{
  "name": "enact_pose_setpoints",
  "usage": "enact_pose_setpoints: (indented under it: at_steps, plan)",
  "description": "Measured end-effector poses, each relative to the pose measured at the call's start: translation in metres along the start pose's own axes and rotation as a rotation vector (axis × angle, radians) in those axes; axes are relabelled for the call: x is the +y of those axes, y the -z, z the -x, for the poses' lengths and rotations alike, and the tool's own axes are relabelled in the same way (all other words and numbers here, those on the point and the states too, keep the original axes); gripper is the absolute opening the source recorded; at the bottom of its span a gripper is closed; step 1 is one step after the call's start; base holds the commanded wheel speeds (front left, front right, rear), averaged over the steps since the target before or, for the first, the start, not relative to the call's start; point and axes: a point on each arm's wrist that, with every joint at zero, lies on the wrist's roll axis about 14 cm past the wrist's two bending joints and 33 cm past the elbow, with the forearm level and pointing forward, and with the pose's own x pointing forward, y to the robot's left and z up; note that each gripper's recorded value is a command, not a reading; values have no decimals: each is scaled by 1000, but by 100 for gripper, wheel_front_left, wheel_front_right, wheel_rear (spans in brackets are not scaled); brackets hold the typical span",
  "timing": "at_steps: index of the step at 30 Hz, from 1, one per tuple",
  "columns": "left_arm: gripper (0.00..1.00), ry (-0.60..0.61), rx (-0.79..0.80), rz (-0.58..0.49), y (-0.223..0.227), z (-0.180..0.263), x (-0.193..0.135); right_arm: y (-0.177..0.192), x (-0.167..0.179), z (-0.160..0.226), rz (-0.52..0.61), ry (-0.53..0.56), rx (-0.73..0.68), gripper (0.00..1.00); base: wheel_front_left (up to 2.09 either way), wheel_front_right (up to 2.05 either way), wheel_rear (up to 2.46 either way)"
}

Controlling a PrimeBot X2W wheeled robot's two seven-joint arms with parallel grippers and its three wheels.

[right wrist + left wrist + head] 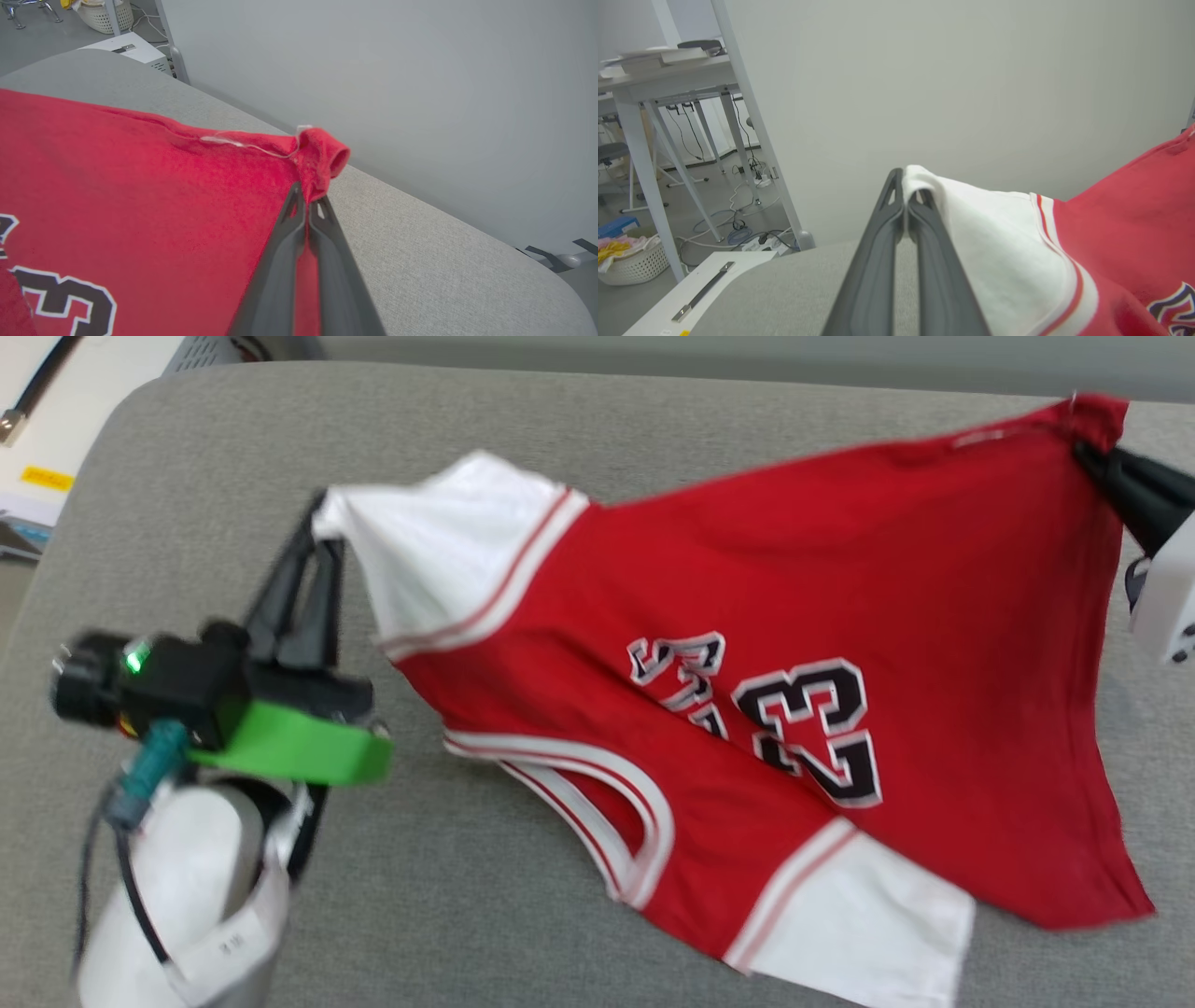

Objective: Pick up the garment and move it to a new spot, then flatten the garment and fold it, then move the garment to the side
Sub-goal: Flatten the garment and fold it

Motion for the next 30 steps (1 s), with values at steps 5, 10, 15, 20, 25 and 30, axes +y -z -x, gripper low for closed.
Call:
enact_pose_setpoints:
  at_steps: [5,10,15,20,25,30]
  plan:
    - [0,82,-139,-69,-49,-49,-3,-45,-16,6,19,54,-144,0,0,0,0]
    - [0,133,-258,-128,-91,-101,-3,-81,-33,-2,44,93,-240,0,0,0,0]
    - [0,166,-331,-172,-116,-151,-4,-121,-57,-17,72,145,-331,0,0,0,0]
    - [0,186,-383,-231,-134,-201,-5,-158,-85,-36,107,219,-412,0,0,0,0]
    - [0,178,-408,-274,-145,-242,0,-186,-107,-56,137,274,-464,0,0,0,0]
    - [0,150,-465,-300,-168,-270,8,-212,-121,-70,159,311,-523,0,0,0,0]
